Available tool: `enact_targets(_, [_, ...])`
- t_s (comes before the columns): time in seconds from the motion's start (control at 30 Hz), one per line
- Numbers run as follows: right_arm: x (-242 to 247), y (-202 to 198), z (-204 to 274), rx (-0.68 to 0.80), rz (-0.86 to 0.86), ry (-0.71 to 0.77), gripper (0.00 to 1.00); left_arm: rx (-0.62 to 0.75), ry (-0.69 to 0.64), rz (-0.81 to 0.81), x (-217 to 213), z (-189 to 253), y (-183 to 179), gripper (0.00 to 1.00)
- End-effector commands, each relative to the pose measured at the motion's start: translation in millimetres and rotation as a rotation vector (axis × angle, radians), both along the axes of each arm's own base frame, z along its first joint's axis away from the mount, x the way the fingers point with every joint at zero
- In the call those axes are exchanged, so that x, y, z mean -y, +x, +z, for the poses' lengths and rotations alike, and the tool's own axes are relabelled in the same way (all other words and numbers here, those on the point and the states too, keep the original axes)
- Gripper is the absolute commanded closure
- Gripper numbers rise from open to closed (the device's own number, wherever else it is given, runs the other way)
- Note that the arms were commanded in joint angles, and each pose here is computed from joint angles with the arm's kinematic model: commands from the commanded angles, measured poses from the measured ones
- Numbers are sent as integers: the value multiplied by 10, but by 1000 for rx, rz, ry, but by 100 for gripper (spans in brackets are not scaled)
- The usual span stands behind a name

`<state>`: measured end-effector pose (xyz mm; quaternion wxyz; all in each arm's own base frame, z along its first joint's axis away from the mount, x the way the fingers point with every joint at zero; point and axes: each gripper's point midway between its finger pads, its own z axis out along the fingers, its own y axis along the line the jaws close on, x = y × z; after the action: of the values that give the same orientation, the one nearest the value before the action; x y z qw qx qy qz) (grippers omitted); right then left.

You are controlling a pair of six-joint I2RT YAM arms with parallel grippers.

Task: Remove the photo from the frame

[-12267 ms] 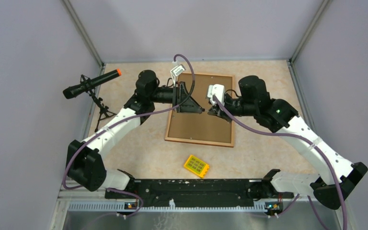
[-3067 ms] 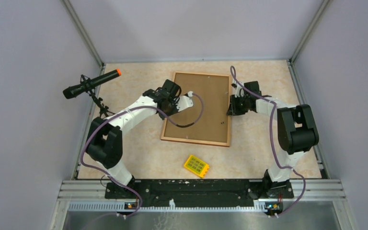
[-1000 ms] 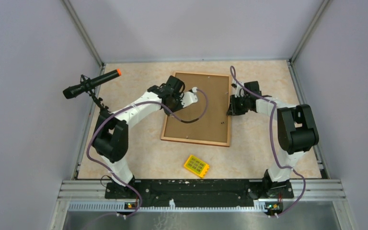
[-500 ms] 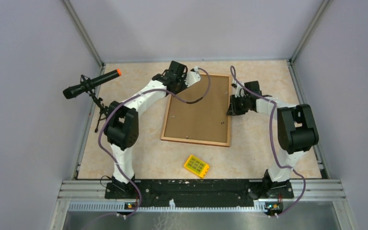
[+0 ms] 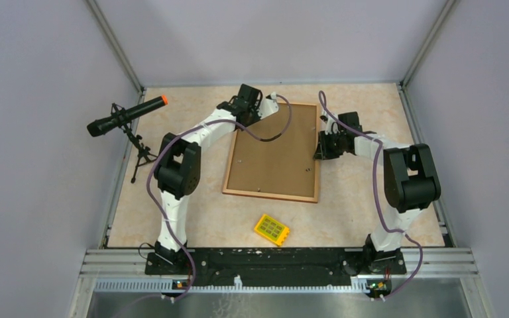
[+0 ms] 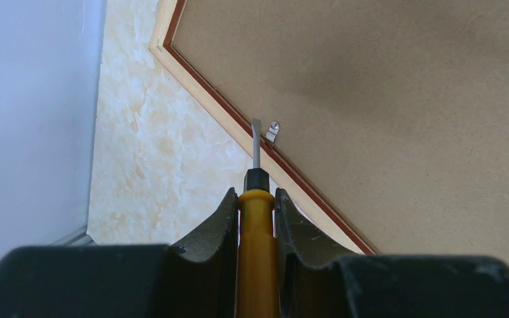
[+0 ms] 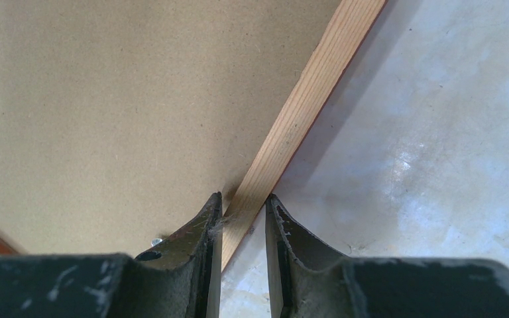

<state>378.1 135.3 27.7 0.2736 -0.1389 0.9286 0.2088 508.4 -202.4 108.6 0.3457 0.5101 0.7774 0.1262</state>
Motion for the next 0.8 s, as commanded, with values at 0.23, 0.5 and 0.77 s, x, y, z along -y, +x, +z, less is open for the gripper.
enact_targets(0.23, [161,-234,-359,-111,23,-90,100,53,17,14,-132,31,246,100])
enact_targets(0.5, [165,-229,-364,-110,23,-93,100,19,33,12,-188,-93,194,100])
enact_targets(0.77, [171,-234,-373,-113,21,-96,100,-24,30,-3,-182,-124,96,100])
